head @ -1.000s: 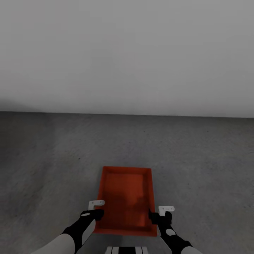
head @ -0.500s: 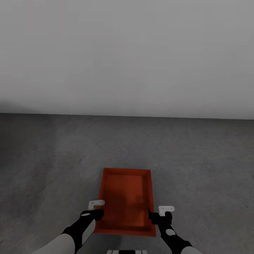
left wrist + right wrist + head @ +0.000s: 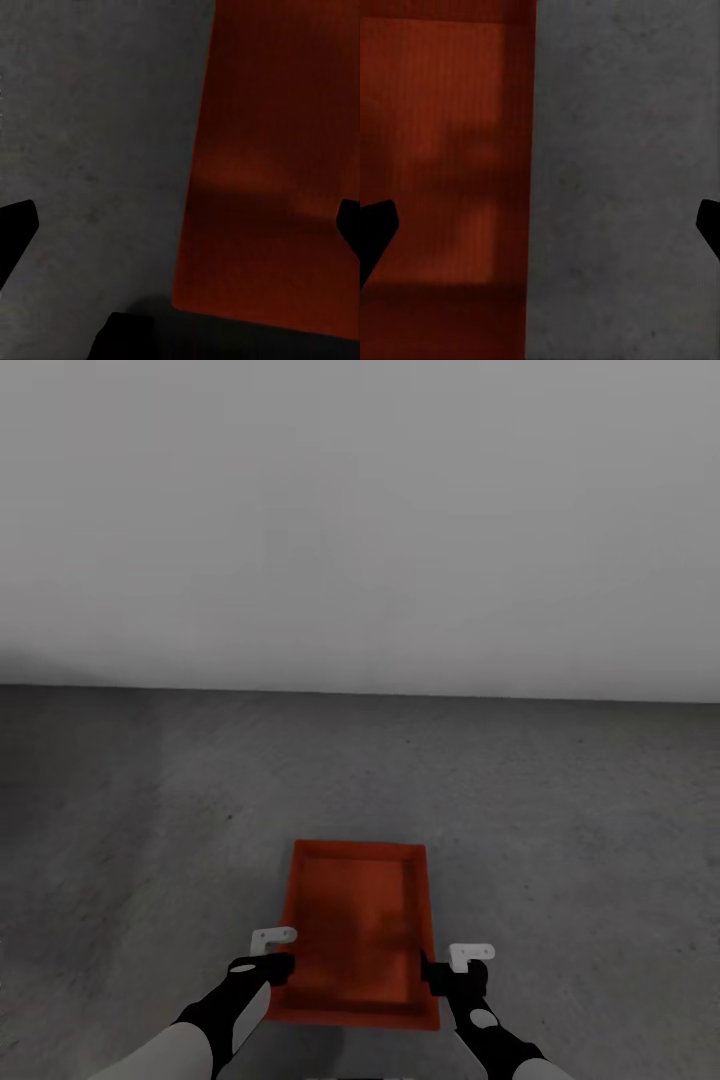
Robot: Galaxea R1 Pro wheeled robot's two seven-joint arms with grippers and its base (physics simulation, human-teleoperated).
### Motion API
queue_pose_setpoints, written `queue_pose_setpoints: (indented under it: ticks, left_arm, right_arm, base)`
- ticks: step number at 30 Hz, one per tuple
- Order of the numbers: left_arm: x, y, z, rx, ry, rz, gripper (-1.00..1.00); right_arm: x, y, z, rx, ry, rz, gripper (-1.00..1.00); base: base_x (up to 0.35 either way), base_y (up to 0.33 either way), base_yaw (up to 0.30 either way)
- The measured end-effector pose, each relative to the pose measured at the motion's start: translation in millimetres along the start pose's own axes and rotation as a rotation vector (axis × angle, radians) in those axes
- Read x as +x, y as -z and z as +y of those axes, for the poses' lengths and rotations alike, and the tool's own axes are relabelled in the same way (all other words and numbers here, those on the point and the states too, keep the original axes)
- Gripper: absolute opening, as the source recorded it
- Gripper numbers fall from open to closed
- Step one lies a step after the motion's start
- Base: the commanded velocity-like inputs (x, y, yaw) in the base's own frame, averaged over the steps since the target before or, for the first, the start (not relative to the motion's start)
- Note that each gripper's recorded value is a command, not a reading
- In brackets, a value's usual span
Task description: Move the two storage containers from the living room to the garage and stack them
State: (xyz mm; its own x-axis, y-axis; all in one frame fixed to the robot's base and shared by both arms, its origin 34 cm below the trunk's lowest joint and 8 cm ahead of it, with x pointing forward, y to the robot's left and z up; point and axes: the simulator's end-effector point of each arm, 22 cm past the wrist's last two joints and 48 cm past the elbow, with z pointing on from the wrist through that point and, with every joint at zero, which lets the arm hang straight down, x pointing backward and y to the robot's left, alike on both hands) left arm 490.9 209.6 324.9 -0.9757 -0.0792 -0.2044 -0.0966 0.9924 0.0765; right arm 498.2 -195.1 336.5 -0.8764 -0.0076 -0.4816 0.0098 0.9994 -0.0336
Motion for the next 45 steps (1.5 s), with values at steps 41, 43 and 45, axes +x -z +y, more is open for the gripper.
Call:
queue_pose_setpoints:
  ticks: [41, 43, 45]
  left_arm:
    - [-21, 70.9, 5, 0.000, 0.000, 0.001, 1.00]
    - [-21, 74.1, 5, 0.000, 0.000, 0.002, 1.00]
    - [-22, 77.3, 6, 0.000, 0.000, 0.002, 1.00]
  right_arm:
    - [-40, 62.0, -2, 0.000, 0.000, 0.001, 1.00]
    - [-42, 64.9, -3, 0.000, 0.000, 0.001, 1.00]
    - [-44, 67.7, -3, 0.000, 0.000, 0.002, 1.00]
  base:
    - [0.000, 0.000, 0.000]
    - [0.000, 0.000, 0.000]
    - [0.000, 0.000, 0.000]
